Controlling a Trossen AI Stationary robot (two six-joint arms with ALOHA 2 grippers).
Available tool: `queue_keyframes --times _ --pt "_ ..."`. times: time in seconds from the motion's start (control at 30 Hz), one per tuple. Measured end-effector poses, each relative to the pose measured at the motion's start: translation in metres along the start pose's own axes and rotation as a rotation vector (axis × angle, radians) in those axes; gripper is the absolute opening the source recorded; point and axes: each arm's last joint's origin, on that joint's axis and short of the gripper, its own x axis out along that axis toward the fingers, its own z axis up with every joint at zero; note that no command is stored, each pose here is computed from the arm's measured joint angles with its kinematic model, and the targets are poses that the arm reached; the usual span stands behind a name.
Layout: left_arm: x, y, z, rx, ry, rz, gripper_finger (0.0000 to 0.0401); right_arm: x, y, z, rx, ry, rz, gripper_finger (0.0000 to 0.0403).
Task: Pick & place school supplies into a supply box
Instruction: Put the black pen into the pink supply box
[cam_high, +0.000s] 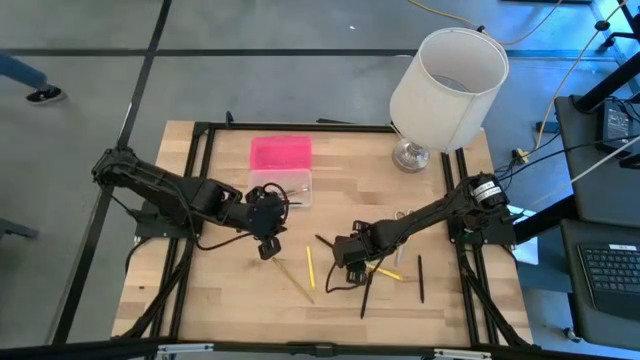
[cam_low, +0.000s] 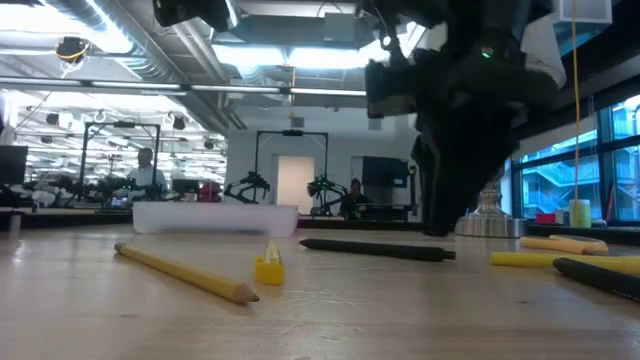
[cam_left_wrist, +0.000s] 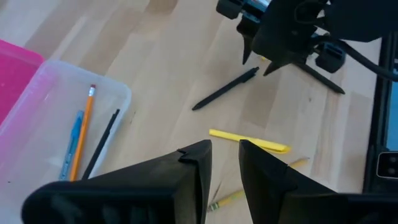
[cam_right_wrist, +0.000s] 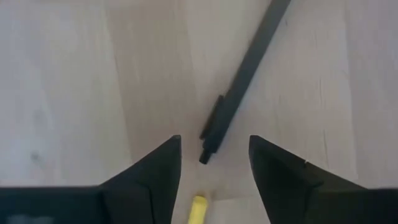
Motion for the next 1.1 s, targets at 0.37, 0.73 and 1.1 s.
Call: queue_keyframes --times 0.37,0.73,1.1 --pt "0.000 0.000 0.000 0.002 -0.011 0.014 0.0075 0.002 0.003 -0.002 0.017 -0.033 -0.017 0.0193" --pt "0.000 0.000 0.000 0.003 -0.009 0.012 0.0075 0.020 0.005 -0.003 0.042 0.001 -0.016 0.0193" --pt "0.000 0.000 0.000 0.003 -0.008 0.010 0.0075 0.027 0.002 -0.005 0.125 0.048 -0.008 0.0121"
